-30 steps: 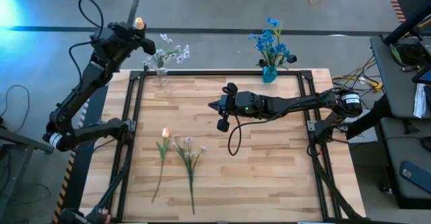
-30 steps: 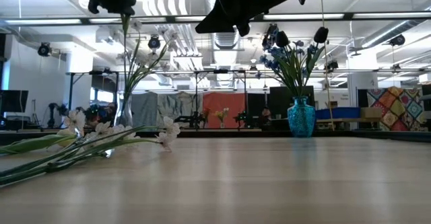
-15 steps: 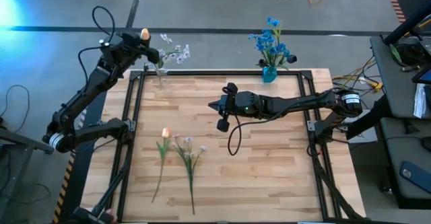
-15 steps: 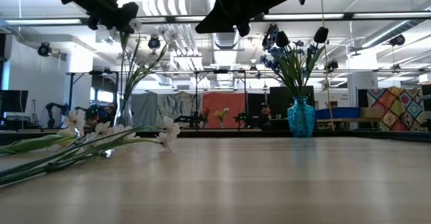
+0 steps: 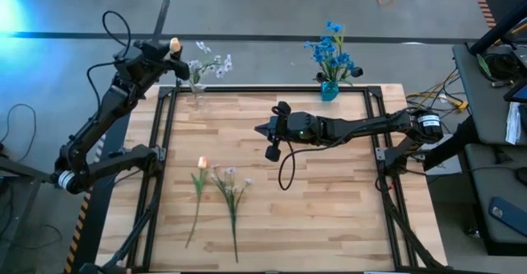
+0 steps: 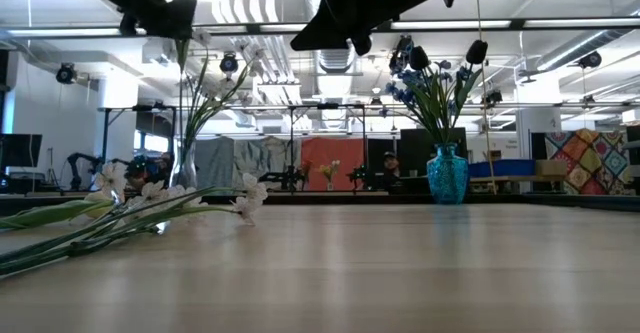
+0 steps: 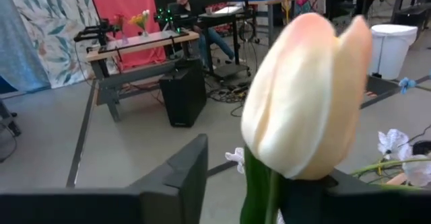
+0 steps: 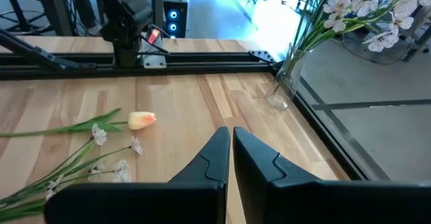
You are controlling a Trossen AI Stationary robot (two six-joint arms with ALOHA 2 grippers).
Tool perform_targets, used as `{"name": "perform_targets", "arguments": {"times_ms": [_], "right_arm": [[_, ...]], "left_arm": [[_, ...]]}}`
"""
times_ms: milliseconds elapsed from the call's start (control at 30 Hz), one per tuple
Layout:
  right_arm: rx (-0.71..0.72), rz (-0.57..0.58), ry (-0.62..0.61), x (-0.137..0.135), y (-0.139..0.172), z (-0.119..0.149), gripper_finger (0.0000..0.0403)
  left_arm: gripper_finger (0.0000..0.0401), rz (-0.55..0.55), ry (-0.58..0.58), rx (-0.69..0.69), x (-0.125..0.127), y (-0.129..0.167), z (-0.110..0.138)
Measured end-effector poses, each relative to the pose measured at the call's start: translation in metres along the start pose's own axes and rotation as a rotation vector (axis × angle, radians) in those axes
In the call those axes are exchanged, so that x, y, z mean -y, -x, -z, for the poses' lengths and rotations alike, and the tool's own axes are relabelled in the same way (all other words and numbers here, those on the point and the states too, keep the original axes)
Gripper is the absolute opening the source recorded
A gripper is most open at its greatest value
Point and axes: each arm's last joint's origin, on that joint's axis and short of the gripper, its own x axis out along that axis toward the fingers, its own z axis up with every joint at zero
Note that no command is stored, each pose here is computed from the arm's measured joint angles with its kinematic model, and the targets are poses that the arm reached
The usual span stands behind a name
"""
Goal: Sort flowers into vase by color
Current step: Put the right yellow flower into the transparent vase
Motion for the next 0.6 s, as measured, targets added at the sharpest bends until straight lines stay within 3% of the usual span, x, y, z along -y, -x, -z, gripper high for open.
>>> {"name": "perform_targets", "arguments": {"times_ms": [267, 600], "right_arm": [[-0.053, -0.01, 0.012, -0.001, 0.0, 0.005, 0.0013], [-0.055, -0.013, 0.015, -0.001, 0.0, 0.005, 0.0013]], "left_arm": [[0.0195, 0.004, -0.012, -0.03, -0.001, 0.01, 0.001], [0.024, -0.018, -0.052, -0.138, 0.001, 0.002, 0.013]]}}
